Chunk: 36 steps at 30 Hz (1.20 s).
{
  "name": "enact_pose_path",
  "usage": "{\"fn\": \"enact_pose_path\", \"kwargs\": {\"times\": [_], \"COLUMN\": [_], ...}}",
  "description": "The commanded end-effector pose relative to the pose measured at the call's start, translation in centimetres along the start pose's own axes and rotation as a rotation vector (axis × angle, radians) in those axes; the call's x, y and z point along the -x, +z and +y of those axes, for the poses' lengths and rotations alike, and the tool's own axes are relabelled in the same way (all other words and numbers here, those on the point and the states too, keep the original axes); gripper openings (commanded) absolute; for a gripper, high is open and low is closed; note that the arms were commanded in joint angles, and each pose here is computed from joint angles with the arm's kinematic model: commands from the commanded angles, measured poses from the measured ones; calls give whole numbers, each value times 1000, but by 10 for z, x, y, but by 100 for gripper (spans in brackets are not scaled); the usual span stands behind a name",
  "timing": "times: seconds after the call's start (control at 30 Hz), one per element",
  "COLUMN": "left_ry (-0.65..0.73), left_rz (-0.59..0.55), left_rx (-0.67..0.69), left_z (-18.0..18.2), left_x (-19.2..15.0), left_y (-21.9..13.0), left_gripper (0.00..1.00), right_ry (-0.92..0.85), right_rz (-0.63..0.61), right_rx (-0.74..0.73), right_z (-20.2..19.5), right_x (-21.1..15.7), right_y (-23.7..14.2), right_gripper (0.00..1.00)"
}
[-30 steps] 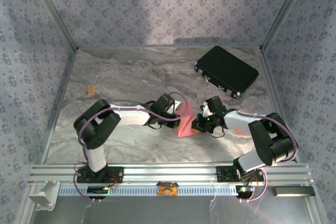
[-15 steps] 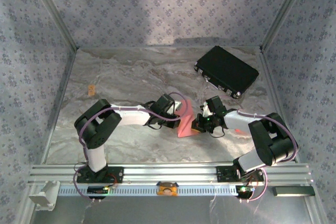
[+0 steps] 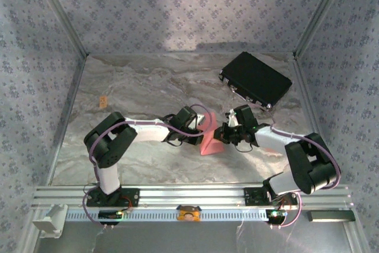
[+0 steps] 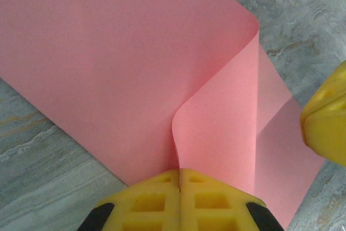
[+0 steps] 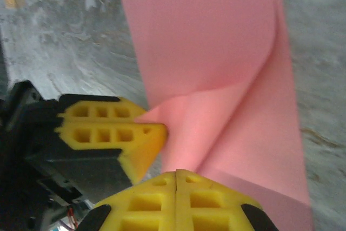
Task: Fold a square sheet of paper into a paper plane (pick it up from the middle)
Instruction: Fold the triangle a second time at the center of the table.
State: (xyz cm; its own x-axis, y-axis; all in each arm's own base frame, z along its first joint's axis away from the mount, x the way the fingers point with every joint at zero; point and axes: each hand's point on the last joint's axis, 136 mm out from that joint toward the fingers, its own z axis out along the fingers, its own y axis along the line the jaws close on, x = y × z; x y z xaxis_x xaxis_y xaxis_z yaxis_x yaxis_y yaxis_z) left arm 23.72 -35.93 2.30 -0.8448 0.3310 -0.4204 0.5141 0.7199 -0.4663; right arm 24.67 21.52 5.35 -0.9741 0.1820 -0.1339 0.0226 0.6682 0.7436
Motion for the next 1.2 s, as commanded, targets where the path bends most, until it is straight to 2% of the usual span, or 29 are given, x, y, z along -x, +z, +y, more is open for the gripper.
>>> {"fn": "enact_pose_path", "kwargs": {"times": [0.0,0.3,0.77,1.07,1.17], "left_ry": [-14,-16,-13,-16,-14], "left_rz": [31,44,53,66,68], "left_rx": [24,23,26,32,33], "left_z": [10,11,12,13,13], "left_x": [-7,-10,-11,-14,-15], "left_y": [6,9,10,9,10], "left_gripper": [0,0,0,0,0], "right_ry": [-13,12,102,45,36], "right_rz": [-12,35,60,1,-15], "right_rx": [68,56,-41,7,-7], "right_z": [23,22,-32,-1,-2], "right_x": [12,11,-9,16,26], "right_y": [5,25,34,18,14], "right_gripper": [0,0,0,0,0]}}
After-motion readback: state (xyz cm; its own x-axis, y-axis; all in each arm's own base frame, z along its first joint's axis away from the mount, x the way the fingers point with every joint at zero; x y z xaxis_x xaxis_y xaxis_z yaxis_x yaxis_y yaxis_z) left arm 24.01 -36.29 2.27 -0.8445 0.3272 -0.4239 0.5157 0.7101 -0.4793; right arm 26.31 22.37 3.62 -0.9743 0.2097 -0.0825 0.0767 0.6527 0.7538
